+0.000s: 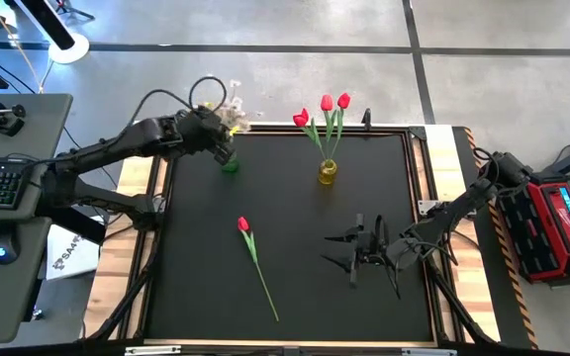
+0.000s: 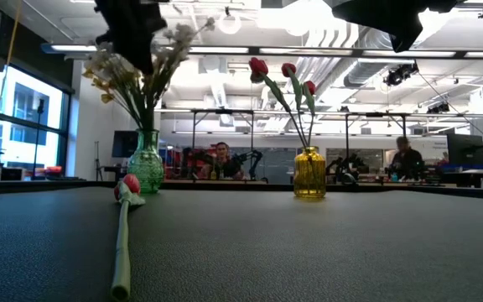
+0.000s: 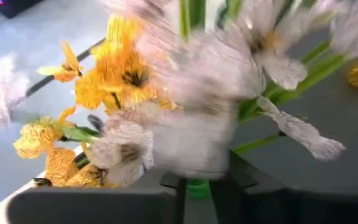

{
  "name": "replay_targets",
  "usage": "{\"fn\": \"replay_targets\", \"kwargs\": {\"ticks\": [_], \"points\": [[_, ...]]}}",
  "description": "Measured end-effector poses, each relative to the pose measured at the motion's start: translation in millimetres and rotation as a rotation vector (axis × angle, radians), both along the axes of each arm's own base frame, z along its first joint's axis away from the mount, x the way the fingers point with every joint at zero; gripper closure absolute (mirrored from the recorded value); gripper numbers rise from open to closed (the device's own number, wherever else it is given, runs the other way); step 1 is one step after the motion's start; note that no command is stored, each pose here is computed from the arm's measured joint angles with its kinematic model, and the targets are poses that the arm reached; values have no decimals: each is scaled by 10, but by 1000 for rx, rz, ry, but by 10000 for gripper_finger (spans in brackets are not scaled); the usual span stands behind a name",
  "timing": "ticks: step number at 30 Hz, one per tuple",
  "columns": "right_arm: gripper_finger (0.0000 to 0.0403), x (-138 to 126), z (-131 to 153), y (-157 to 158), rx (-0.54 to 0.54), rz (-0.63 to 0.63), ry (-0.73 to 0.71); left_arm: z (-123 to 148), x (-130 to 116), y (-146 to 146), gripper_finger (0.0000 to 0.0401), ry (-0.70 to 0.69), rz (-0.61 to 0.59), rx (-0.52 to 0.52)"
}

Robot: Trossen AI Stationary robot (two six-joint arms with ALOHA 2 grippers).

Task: Sort flowers into vase by color
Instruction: Put the white flowers into the green vase

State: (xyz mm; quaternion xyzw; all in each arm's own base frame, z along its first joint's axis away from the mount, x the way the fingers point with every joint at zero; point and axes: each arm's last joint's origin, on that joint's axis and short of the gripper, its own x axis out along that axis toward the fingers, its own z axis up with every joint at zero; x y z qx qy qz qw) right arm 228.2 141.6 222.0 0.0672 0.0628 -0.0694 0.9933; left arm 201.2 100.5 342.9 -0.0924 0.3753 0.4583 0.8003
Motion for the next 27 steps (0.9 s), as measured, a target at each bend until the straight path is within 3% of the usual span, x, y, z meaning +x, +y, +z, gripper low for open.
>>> {"fn": "replay_targets", "kwargs": {"ticks": [6, 10, 15, 20, 24, 27], "points": [[187, 0, 0, 1, 1, 5, 0, 345, -108, -62, 299, -81, -6, -38], [187, 1, -1, 8, 5, 28, 3, 558, -169, -138, 287, -117, -52, -79], [187, 0, -6, 8, -6, 30, 9, 826, -226, -343, 296, -156, -139, -83], [187, 0, -6, 8, -6, 30, 9, 1034, -198, -702, 316, -228, -331, -81], [187, 0, -6, 10, 2, 37, 9, 1052, -180, -1068, 332, -254, -465, -106], [187, -1, -15, 11, -2, 41, 17, 994, -175, -1314, 343, -239, -468, -22]]}}
